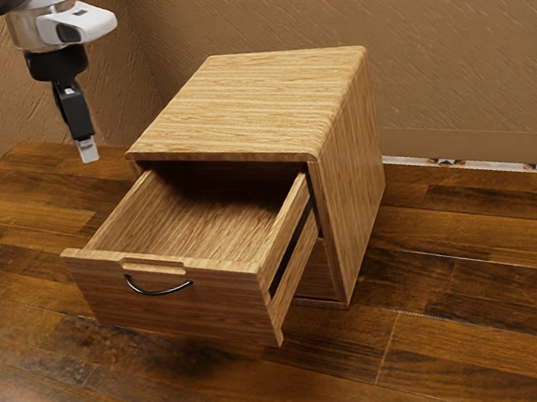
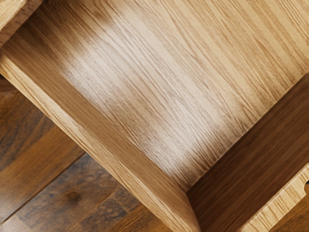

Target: Push the drawer handle with one arm to close the drawer

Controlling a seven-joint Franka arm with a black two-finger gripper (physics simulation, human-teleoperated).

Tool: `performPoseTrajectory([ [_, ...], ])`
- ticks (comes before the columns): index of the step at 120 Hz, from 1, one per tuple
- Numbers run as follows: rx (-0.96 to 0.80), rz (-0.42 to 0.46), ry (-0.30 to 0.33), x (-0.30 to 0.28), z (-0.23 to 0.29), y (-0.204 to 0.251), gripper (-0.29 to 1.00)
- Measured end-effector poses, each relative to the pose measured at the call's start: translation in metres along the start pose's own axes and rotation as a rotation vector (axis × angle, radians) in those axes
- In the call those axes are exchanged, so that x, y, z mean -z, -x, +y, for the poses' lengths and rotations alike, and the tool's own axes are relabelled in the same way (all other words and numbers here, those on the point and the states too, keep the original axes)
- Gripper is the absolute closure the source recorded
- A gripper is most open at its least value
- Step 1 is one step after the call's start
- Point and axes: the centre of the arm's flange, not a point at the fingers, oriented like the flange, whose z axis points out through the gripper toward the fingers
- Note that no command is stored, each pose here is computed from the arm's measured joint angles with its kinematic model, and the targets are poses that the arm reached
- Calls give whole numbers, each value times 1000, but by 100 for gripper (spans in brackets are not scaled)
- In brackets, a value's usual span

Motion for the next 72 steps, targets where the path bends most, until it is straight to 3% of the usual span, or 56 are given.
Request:
performPoseTrajectory([
  [25,-24,10,0,2,0,-1,0],
  [33,-11,96,-79,62,17,23,0],
  [41,31,158,-145,119,69,75,0],
  [52,126,107,-123,110,137,134,0],
  [60,247,50,-81,75,159,172,0],
  [72,370,-61,-21,5,176,180,0],
])
